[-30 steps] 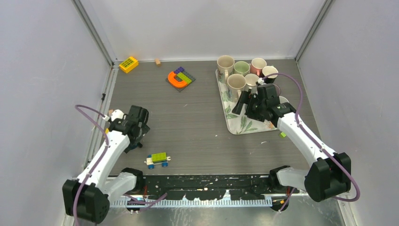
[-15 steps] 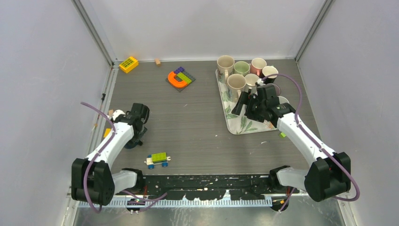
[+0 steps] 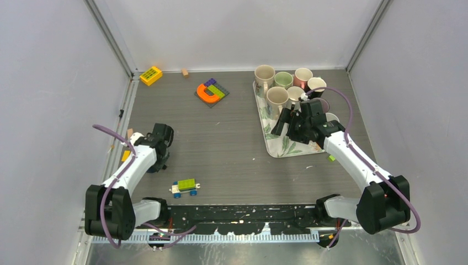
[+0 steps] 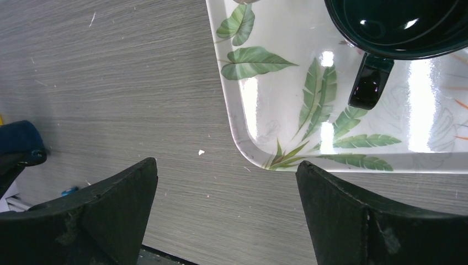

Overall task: Turn the mug right side up
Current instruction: Turn over the cup at the center of the board.

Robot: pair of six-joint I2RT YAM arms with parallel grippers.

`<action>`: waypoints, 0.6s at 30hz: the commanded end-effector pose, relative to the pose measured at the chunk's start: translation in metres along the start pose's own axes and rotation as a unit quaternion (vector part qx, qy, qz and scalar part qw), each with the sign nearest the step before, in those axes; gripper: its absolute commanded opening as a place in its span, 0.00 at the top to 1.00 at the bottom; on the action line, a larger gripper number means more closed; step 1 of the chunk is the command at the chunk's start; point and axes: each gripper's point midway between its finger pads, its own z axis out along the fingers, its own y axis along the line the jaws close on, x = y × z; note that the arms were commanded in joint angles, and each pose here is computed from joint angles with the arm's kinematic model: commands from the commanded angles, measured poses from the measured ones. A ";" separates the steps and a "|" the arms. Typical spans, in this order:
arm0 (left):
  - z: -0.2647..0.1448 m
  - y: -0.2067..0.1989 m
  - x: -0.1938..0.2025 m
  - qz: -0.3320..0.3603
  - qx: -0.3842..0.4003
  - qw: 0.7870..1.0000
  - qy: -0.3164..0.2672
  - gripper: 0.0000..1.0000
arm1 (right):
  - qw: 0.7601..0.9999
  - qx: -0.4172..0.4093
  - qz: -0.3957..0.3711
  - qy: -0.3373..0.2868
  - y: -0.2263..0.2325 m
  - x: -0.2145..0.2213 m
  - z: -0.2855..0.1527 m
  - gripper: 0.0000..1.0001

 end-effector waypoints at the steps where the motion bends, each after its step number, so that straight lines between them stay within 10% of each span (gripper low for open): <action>1: 0.002 -0.007 -0.014 -0.027 0.005 0.999 -0.029 0.69 | 1.000 -0.016 0.000 -0.008 0.009 -0.006 0.000 0.00; 7: -0.002 -0.017 -0.016 -0.015 0.032 0.999 -0.028 0.98 | 1.000 -0.014 -0.001 -0.009 0.007 -0.006 0.001 0.00; 18: -0.038 -0.061 -0.027 0.017 0.172 0.985 -0.017 1.00 | 1.000 -0.017 -0.001 -0.010 0.009 -0.007 0.000 0.00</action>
